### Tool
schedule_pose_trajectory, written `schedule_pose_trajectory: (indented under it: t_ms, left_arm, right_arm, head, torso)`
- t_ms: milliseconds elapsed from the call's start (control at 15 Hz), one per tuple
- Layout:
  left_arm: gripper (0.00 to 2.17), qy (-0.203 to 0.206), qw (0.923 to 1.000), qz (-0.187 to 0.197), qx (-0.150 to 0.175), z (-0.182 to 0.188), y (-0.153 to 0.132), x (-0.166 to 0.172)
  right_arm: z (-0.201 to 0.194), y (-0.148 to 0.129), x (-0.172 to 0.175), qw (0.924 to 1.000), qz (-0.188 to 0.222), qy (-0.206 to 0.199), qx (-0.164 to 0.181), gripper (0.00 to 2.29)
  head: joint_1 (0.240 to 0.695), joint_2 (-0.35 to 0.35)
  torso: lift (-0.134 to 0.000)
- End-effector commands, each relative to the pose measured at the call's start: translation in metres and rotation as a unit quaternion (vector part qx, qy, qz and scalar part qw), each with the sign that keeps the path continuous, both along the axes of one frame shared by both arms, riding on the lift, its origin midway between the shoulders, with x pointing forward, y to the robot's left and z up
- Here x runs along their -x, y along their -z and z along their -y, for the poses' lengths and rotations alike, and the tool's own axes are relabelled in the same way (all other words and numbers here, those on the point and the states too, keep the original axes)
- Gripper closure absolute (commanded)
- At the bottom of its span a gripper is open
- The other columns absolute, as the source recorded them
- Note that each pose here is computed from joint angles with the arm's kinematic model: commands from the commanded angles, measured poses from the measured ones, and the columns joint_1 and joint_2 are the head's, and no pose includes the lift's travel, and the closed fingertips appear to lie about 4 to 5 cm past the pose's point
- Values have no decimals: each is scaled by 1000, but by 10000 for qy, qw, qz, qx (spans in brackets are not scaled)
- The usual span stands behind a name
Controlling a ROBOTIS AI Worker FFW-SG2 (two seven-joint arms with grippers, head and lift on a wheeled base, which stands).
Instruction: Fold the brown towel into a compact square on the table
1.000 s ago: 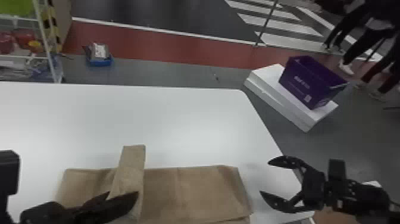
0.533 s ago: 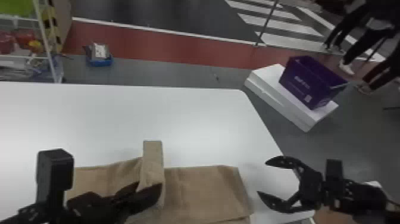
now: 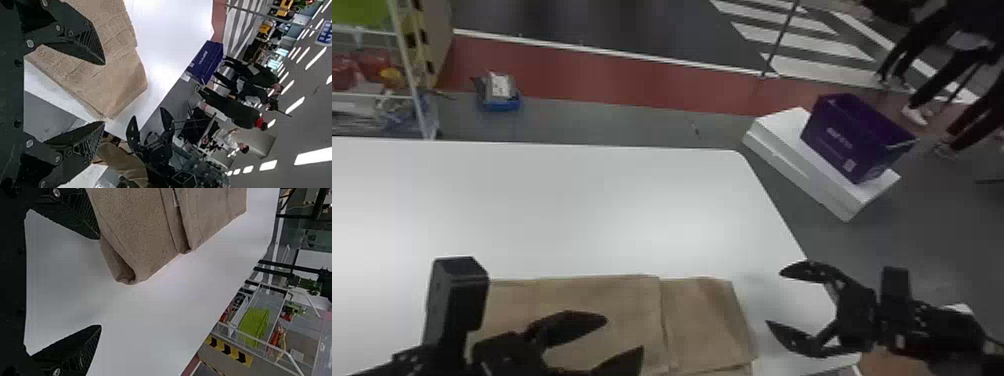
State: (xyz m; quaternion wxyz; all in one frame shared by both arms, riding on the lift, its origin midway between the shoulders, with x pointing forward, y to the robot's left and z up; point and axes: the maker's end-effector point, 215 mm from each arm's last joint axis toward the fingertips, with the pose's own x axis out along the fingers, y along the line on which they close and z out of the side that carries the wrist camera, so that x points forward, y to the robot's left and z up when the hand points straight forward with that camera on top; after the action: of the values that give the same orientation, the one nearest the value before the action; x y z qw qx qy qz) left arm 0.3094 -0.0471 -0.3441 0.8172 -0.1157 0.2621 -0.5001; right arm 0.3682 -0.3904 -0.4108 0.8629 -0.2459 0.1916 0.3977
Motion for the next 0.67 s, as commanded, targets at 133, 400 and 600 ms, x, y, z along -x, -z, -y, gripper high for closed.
schedule_pose_trajectory:
  t_ms: [133, 400, 600]
  left_arm:
    - [26, -650, 9978, -92, 43, -61, 4, -25]
    - [26, -1528, 9880, -126, 170, -151, 8, -49]
    - [22, -2191, 9748, -201, 361, -217, 16, -61]
  right_arm:
    - [-4, -17, -5, 9998, 184, -37, -13, 70]
    - [-27, -48, -11, 9986, 494, -179, -12, 76]
    - [-58, -54, -10, 9969, 590, -509, 97, 80]
  head:
    - [695, -350]
    - [695, -350]
    - [695, -350]
  torso:
    - [-134]
    - [-134]
    - [-134]
